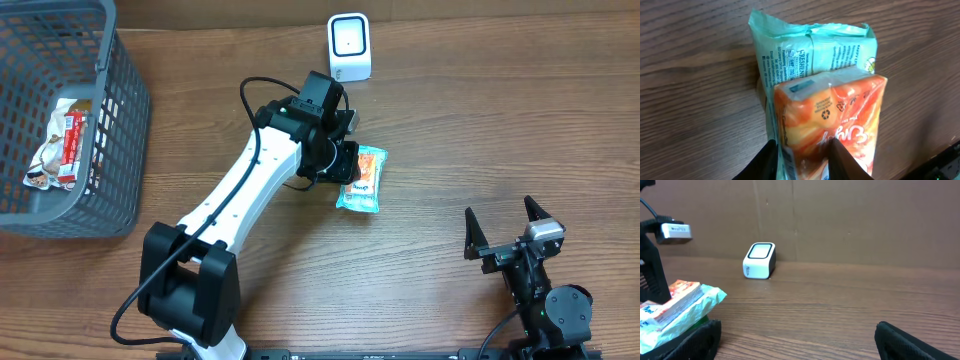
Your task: Scan the item barcode
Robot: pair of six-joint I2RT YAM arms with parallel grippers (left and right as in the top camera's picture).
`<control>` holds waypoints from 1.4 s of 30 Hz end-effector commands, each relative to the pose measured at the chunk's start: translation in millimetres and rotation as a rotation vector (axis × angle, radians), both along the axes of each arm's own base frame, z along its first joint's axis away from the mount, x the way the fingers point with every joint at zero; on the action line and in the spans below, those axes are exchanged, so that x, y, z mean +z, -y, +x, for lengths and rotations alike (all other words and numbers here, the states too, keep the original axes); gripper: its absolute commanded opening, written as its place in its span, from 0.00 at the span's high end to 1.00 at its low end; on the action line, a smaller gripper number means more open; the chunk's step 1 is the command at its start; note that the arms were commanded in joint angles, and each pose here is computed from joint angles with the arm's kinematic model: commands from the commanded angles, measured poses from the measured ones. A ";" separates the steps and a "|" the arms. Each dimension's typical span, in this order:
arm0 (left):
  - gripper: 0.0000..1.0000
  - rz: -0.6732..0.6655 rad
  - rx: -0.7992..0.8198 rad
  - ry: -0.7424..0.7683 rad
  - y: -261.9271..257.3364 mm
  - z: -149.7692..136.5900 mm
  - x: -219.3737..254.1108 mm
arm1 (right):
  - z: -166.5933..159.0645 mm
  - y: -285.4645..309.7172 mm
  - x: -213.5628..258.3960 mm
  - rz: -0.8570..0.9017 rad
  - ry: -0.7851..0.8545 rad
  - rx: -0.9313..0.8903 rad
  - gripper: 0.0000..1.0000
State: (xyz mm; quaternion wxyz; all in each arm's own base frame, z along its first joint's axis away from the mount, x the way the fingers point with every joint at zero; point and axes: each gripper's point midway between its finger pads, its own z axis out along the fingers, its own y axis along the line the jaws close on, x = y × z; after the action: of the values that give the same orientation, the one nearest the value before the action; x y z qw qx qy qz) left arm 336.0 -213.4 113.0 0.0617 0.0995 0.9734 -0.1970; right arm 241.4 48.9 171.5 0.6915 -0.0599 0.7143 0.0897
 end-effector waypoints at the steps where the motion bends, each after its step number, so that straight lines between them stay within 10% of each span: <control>1: 0.77 -0.001 0.019 -0.049 1.0 -8.2 -16.3 | 0.4 1.4 -1.7 -0.001 0.004 -0.007 0.00; 4: 0.96 -0.006 0.017 -0.048 2.0 -8.0 -16.0 | 0.4 1.4 -1.6 -0.001 0.004 -0.007 0.00; 19: 0.96 -0.089 0.117 0.193 -29.0 34.4 79.7 | 0.4 1.4 -1.6 -0.001 0.004 -0.007 0.00; 28: 0.96 0.477 0.352 0.327 -143.9 28.7 92.3 | 0.4 1.4 -1.6 -0.001 0.004 -0.007 0.00; 42: 0.96 0.852 0.430 0.160 -175.3 -2.0 5.5 | 0.4 1.4 -1.6 -0.001 0.004 -0.007 0.00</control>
State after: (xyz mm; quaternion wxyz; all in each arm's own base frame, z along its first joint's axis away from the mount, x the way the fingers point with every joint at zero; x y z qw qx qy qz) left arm 334.4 -55.1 128.3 0.1152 -0.0390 0.9793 0.1621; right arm 241.4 48.9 171.6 0.6917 -0.0600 0.7141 0.0896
